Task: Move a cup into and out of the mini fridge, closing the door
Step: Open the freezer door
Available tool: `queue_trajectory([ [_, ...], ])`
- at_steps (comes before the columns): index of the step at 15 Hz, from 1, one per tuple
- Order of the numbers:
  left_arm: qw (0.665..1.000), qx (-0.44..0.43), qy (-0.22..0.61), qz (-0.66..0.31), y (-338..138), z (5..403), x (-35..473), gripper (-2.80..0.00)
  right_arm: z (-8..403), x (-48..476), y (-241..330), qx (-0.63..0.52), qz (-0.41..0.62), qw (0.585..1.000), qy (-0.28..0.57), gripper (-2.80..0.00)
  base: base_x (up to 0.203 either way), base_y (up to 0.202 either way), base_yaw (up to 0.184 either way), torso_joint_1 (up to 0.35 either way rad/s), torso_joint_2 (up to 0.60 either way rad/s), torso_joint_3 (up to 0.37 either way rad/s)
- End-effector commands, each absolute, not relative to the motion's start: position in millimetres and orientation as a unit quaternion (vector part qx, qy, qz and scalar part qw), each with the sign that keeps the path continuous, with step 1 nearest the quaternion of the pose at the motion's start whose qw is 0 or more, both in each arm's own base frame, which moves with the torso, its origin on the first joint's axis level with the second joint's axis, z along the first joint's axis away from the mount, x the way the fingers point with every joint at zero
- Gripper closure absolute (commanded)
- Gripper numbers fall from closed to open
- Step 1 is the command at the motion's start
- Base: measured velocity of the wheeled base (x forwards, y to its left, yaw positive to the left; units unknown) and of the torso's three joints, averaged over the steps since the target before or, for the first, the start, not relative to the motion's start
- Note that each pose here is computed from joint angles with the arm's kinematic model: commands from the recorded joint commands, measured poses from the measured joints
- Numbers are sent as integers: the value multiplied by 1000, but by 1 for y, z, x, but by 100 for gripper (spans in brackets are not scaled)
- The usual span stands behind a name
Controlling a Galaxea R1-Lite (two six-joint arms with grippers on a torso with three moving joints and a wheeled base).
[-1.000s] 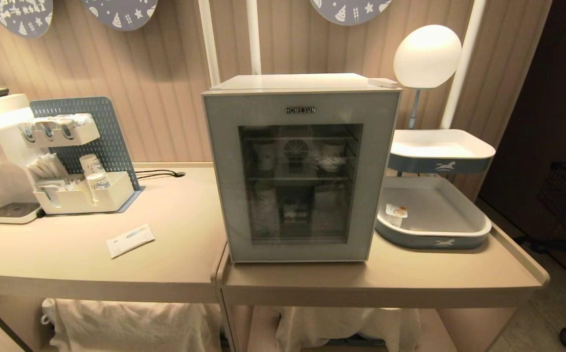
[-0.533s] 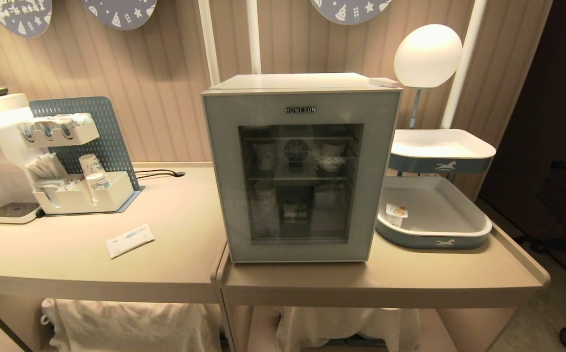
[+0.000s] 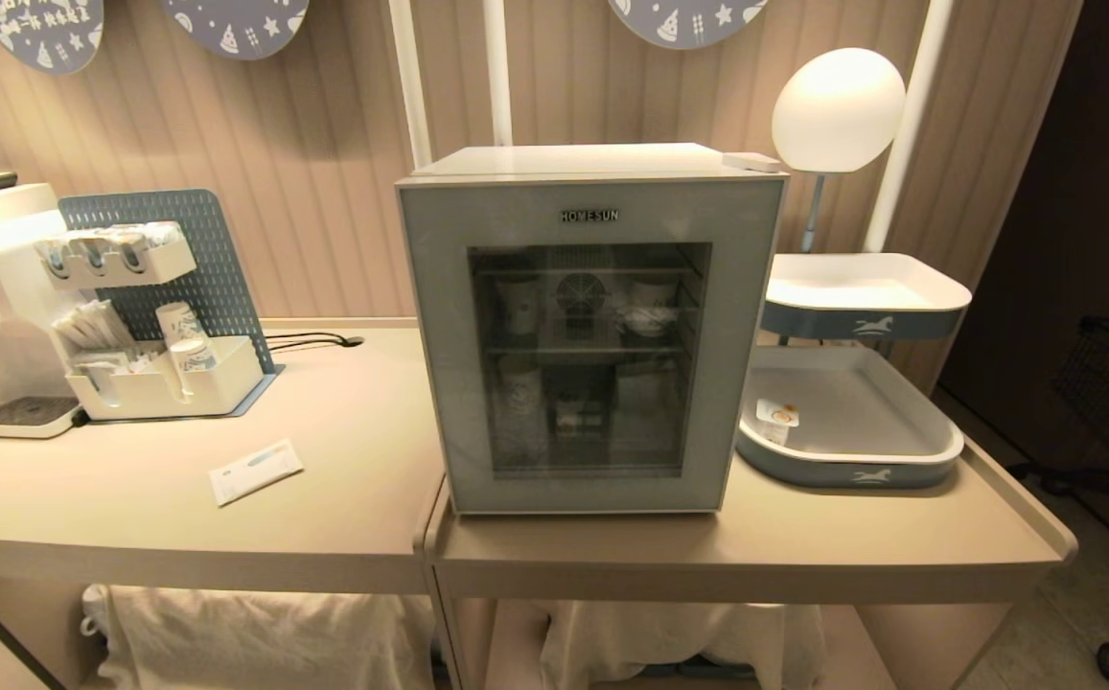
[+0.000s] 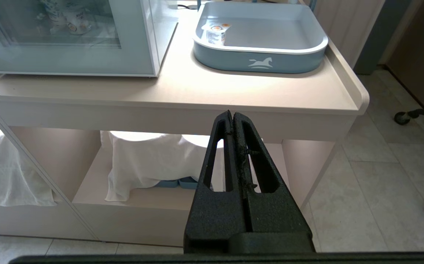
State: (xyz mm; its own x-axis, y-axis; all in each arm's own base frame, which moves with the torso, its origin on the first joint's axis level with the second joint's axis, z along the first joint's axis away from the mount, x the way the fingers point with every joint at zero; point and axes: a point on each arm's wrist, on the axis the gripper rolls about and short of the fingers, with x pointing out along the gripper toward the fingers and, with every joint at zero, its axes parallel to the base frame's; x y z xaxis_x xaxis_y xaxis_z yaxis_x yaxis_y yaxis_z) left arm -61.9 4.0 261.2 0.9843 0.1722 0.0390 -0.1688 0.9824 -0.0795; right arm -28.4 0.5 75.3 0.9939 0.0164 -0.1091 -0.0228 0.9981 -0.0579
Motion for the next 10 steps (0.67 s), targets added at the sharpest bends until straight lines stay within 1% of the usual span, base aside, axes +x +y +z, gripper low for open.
queue_trajectory([
  [1,993,-46,57,92,4,283,-14,0,75,-28,1,-29,10,998,56,0,0,0,0,0,0,0],
  [3,990,-65,85,89,4,280,-3,0,75,-28,1,-29,10,998,56,0,0,0,0,0,0,0],
  [5,989,-92,87,72,3,273,-9,0,75,-28,1,-29,10,998,56,0,0,0,0,0,0,0],
  [7,988,-96,97,67,3,275,-3,0,75,-28,1,-29,10,998,56,0,0,0,0,0,0,0],
  [8,987,-99,110,61,2,277,5,0,75,-28,1,-29,10,998,56,0,0,0,0,0,0,0],
  [10,978,-133,156,39,1,284,34,0,75,-28,1,-29,10,998,56,0,0,0,0,0,0,0],
])
